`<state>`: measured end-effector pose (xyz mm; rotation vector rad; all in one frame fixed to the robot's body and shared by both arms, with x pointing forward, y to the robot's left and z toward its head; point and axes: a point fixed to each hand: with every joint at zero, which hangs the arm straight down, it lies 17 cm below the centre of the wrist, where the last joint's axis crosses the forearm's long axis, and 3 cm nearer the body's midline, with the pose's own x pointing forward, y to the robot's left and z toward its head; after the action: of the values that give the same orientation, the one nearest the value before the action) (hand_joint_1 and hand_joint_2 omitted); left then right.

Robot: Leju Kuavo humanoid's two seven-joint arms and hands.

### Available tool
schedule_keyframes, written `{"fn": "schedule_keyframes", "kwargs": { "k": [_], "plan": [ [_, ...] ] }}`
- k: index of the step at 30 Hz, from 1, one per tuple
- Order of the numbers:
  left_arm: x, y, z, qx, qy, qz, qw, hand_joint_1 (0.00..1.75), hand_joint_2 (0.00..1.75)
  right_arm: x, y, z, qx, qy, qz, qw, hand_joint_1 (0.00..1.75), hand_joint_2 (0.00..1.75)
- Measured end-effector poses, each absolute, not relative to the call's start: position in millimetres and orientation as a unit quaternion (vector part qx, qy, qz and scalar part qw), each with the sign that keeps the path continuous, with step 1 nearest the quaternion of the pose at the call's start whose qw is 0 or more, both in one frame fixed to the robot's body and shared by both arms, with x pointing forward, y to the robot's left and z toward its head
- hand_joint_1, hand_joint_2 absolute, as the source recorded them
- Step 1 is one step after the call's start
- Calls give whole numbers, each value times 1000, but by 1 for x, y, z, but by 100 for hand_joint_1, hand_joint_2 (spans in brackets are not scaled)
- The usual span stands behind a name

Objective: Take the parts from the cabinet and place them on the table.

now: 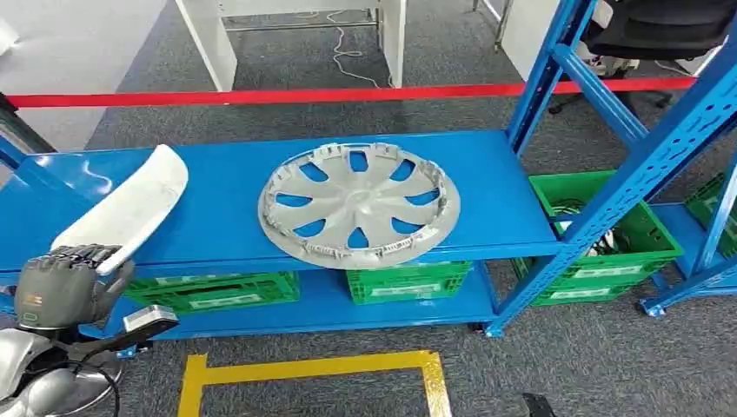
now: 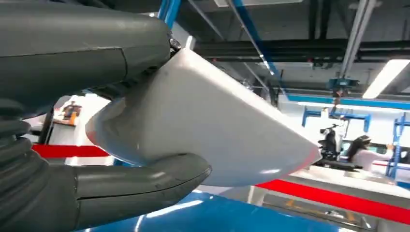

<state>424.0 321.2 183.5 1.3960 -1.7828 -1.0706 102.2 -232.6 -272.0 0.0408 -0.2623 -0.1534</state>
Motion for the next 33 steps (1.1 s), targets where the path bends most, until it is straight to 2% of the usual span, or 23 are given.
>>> {"fn": "schedule_keyframes", "kwargs": {
  "k": [33],
  "plan": [
    [424,323,175,530,-665,-412,328,175,175,94,-238,-274,16,-125,-76,989,0,0]
  ]
}}
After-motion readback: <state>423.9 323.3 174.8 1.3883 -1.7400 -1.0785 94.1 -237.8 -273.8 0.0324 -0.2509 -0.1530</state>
